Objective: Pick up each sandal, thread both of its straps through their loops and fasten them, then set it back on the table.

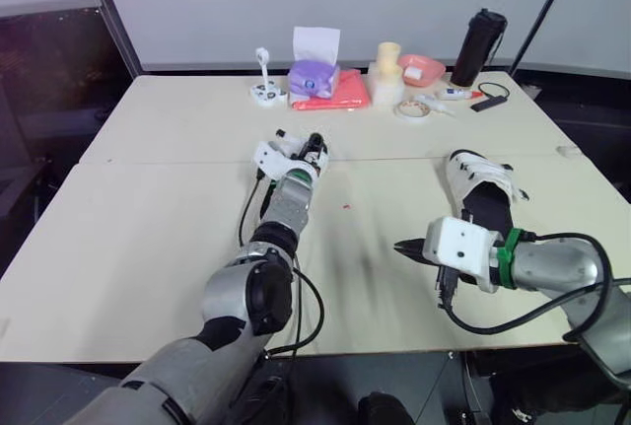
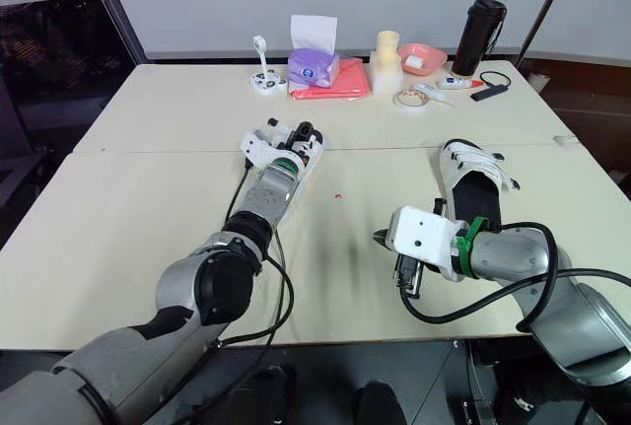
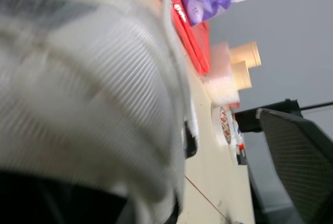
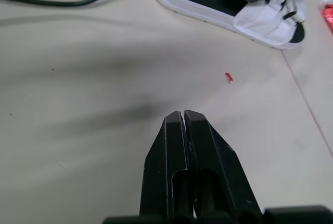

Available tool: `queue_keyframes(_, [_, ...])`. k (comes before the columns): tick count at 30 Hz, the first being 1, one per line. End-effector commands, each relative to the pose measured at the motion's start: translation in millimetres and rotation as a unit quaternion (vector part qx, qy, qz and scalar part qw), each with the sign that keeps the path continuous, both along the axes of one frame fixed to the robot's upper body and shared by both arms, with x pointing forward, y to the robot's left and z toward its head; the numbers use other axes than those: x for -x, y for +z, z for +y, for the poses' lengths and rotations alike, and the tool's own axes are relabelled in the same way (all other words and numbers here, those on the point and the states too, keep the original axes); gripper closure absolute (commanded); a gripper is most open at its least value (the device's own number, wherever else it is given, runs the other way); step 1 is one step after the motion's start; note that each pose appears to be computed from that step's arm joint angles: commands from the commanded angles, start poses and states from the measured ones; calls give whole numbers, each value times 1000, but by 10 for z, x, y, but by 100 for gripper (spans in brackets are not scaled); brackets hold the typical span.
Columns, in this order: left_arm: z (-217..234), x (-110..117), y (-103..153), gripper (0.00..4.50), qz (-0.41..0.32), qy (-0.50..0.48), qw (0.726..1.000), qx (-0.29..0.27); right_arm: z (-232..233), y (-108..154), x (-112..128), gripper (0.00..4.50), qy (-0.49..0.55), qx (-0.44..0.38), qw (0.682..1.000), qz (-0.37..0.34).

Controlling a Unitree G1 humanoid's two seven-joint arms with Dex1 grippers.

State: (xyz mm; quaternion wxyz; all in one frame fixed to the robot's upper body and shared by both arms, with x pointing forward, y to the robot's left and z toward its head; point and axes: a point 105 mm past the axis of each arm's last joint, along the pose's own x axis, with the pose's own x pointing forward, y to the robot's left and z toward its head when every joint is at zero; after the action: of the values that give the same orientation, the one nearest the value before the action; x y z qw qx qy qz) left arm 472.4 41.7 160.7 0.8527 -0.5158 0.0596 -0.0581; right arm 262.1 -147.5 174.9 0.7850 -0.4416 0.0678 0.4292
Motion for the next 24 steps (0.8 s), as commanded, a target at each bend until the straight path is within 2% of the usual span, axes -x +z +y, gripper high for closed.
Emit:
queue_keyframes(1, [94,-21,141,2,-18,-11,1000,-23,54,71,-2,450,13,-6,1000,-17])
queue_keyframes(4, [131,0,251,2,-36,-52,996,-70,49,69,-22,450,18,-3,1000,-15])
queue_keyframes(6, [166,19,338,2,-47,-64,994,-77,38,68,-38,450,20,-1,1000,-14])
queue_keyframes(10, [217,142,461,2,-61,-153,975,-151,7,56,-62,450,23,5,1000,-12])
queue_keyframes(12, [293,257,466,2,-56,-193,967,-158,1,55,-76,450,25,6,1000,-13])
queue_keyframes(15, [376,513,341,2,-33,-262,946,-191,-17,64,-106,450,28,8,999,-17])
queue_keyframes(18, [461,674,223,2,-7,-291,940,-177,-38,69,-137,450,30,8,999,-18])
queue_keyframes(20, [585,761,28,2,16,-293,941,-166,-34,61,-163,450,34,10,999,-20])
queue_keyframes(24, [656,732,-120,2,30,-260,957,-122,-7,57,-205,450,41,9,999,-23])
